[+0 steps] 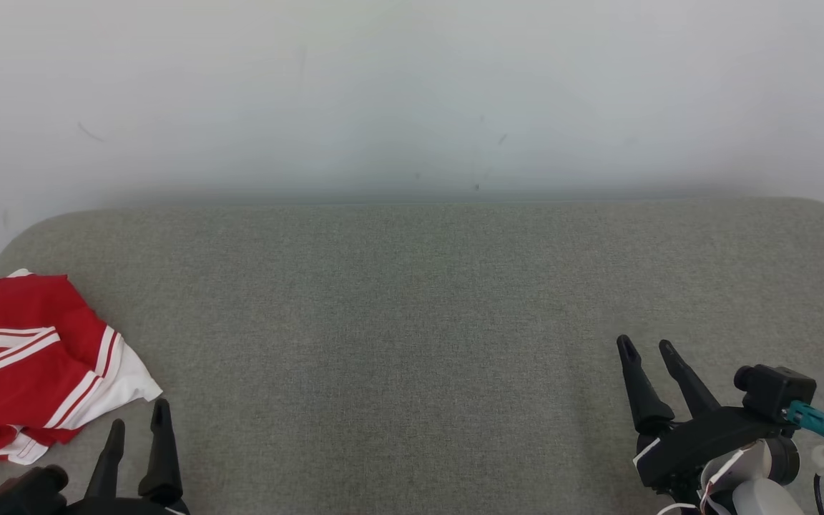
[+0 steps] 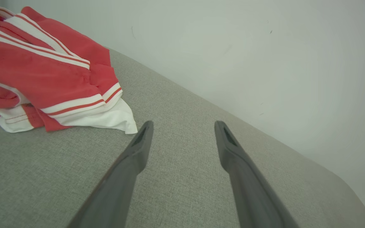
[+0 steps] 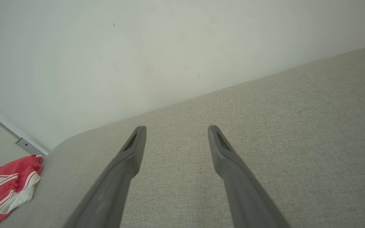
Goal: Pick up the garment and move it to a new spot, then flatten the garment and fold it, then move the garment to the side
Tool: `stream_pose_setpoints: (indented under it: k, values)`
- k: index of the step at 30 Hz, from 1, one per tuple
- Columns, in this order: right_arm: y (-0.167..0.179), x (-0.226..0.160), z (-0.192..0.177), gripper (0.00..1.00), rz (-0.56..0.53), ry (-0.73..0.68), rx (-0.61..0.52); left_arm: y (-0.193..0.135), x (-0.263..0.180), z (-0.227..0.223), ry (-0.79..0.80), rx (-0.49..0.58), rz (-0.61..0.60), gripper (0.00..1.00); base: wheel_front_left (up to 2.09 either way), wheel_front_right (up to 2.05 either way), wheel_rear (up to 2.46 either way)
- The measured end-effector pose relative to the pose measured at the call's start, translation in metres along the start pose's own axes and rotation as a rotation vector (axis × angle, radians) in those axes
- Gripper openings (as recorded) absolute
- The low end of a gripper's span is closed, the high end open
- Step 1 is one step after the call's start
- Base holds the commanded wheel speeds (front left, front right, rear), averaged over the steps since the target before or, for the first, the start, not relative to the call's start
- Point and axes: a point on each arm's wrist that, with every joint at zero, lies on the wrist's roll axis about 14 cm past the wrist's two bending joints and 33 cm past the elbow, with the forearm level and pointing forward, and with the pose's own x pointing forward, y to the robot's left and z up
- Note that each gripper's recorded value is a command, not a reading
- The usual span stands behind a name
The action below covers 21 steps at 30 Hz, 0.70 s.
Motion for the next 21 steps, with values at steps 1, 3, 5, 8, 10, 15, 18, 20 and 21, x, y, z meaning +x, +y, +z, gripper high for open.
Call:
stream_pose_setpoints:
  k: [1,3,5,8,10,15,18,20,21]
  values:
    - [0.001,0.0,0.0,1.0,0.003,0.005,-0.013,0.0,0.0,-0.001,0.008,0.019,-0.001,1.0,0.0,0.0,0.0]
    - [0.003,0.001,-0.001,1.0,0.009,0.015,-0.034,-0.002,0.0,-0.002,0.025,0.057,-0.013,1.0,0.0,0.0,0.0]
    - [0.005,0.001,0.0,1.0,0.018,0.019,-0.059,-0.006,0.0,-0.001,0.032,0.082,-0.026,1.0,0.0,0.0,0.0]
    - [0.008,0.001,0.001,1.0,0.027,0.029,-0.092,-0.009,0.0,0.003,0.031,0.133,-0.046,1.0,0.0,0.0,0.0]
    - [0.01,0.002,0.001,1.0,0.031,0.037,-0.111,-0.01,0.0,0.006,0.032,0.159,-0.052,1.0,0.0,0.0,0.0]
    - [0.012,0.003,0.0,1.0,0.037,0.055,-0.174,-0.011,-0.001,0.007,0.054,0.226,-0.065,1.0,0.0,0.0,0.0]
    - [0.011,0.003,-0.002,1.0,0.037,0.071,-0.208,-0.011,-0.002,0.007,0.058,0.26,-0.067,1.0,0.0,0.0,0.0]
    - [0.012,0.003,-0.001,1.0,0.039,0.072,-0.227,-0.011,-0.002,0.009,0.052,0.285,-0.067,1.0,0.0,0.0,0.0]
    - [0.013,0.003,0.0,1.0,0.04,0.072,-0.235,-0.012,-0.002,0.011,0.046,0.295,-0.069,1.0,0.0,0.0,0.0]
